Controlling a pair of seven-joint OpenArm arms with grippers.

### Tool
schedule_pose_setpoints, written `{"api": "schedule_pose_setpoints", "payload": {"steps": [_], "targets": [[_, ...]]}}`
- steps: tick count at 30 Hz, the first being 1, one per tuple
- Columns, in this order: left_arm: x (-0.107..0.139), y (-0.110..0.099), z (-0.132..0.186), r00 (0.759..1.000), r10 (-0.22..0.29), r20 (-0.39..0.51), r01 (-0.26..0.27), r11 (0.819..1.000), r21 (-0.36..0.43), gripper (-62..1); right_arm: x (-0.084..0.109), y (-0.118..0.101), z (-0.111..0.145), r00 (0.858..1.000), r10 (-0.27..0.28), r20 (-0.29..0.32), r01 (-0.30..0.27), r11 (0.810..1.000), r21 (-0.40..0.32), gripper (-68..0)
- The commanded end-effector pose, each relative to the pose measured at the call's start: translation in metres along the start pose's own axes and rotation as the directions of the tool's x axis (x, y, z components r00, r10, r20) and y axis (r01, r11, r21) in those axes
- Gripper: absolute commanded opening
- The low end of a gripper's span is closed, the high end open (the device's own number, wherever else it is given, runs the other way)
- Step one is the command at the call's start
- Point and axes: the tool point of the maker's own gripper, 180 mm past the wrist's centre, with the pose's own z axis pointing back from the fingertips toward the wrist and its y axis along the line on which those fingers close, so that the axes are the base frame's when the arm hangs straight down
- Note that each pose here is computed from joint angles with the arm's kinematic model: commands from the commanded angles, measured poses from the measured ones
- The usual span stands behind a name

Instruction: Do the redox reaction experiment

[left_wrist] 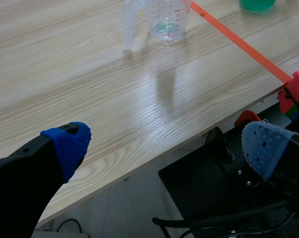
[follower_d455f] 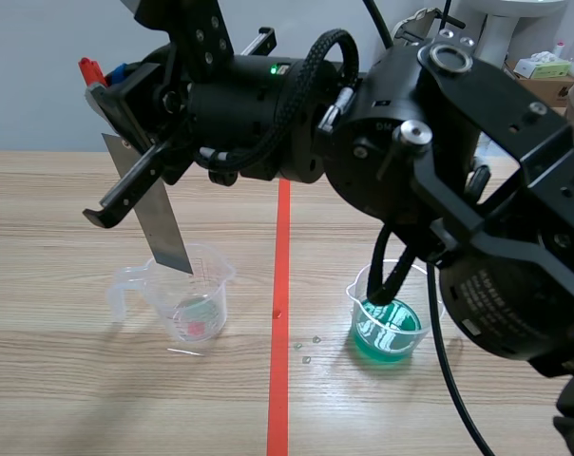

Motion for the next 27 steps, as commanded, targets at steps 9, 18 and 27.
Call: {"api": "schedule_pose_setpoints", "payload": {"steps": [9,18,27], "targets": [[0.0049,-0.0006,-0.0018,1.000,0.002,0.023,-0.002,1.000,-0.003,1.4,0.0089,-0.0041,-0.0008,1.000,0.009,0.028,-0.009,1.000,-0.010,-65.6],[0.0042,-0.0026,-0.0021,1.000,0.008,0.023,-0.008,1.000,-0.007,1.4,0.0088,-0.0046,-0.0008,1.000,0.009,0.027,-0.008,1.000,-0.012,-65.6],[0.0042,-0.0027,-0.0021,1.000,0.008,0.022,-0.008,1.000,-0.007,1.4,0.0088,-0.0046,-0.0008,1.000,0.009,0.027,-0.008,1.000,-0.012,-65.6]]}}
